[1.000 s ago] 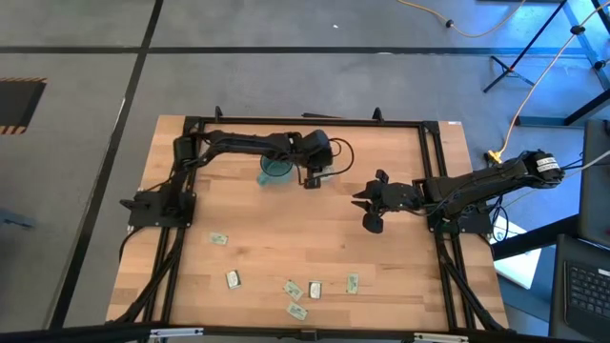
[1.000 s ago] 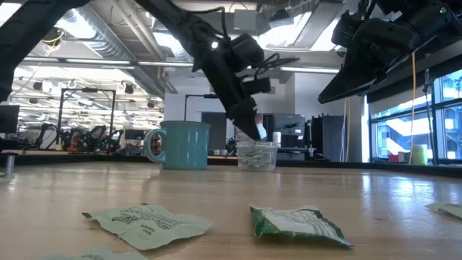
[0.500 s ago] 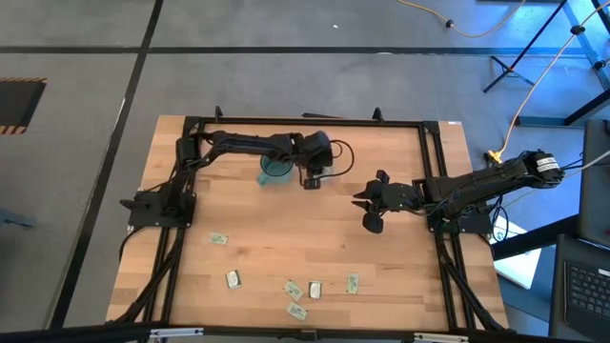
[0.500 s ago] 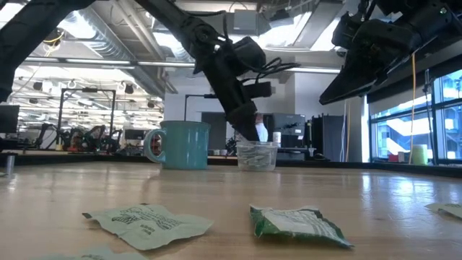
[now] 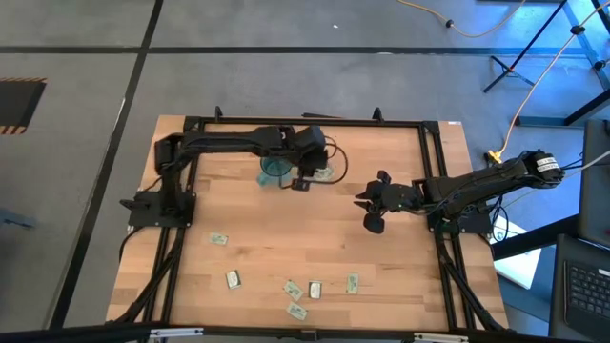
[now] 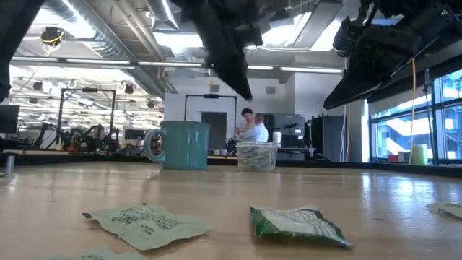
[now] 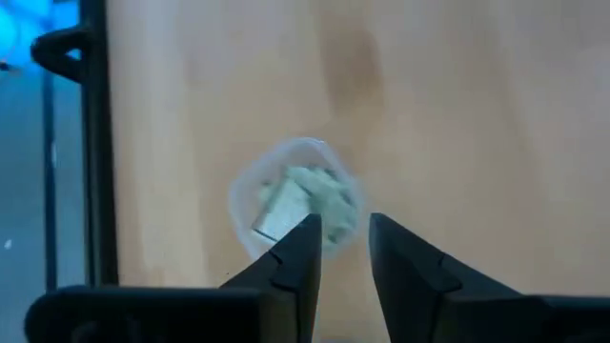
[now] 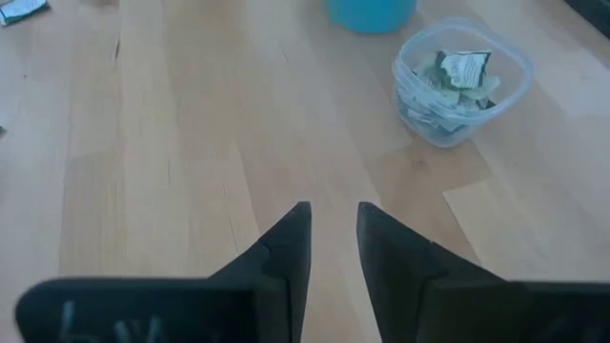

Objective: Pick and place items into bin
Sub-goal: Put the white stevia packet into the transparent bin

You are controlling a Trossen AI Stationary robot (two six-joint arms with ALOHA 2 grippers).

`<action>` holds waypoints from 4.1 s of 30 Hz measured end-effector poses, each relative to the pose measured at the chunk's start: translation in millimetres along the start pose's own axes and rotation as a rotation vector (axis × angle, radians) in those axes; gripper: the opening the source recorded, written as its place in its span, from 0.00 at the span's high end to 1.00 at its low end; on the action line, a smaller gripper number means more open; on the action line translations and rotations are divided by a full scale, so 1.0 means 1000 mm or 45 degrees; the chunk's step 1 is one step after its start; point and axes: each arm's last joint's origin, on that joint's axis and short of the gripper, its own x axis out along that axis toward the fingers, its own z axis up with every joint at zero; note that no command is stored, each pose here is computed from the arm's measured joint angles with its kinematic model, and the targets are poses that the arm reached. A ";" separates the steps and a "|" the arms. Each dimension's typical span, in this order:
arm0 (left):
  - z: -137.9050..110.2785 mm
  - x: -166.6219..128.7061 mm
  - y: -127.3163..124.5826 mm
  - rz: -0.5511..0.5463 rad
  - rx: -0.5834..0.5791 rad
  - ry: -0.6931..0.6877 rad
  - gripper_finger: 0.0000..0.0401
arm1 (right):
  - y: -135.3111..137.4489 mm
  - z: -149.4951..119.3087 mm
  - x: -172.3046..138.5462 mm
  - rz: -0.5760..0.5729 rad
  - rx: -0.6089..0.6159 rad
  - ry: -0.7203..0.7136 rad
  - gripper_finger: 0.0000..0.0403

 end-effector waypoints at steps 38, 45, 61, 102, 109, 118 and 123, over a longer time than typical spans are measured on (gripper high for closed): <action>-0.202 -0.060 -0.234 -0.213 -0.523 0.573 0.81 | -0.001 -0.006 0.000 -0.024 0.085 0.072 0.77; -0.210 -0.054 -0.240 -0.230 -0.529 0.531 0.82 | -0.001 -0.006 0.000 -0.024 0.085 0.072 0.77; -0.221 -0.047 -0.241 -0.234 -0.527 0.536 0.94 | -0.001 -0.006 0.000 -0.024 0.070 0.072 0.77; -0.028 0.006 -0.015 0.059 -0.372 -0.352 0.99 | 0.000 0.000 0.000 0.001 -0.026 0.004 0.77; -0.027 0.055 0.016 0.086 -0.439 -0.264 0.99 | 0.000 0.000 0.000 0.001 -0.028 0.003 0.77; -0.041 0.089 0.024 0.051 -0.490 -0.162 0.98 | 0.000 0.000 0.000 0.000 -0.025 0.004 0.77; -0.043 0.095 0.023 0.044 -0.490 -0.145 0.96 | 0.000 0.000 0.000 0.001 -0.024 0.004 0.77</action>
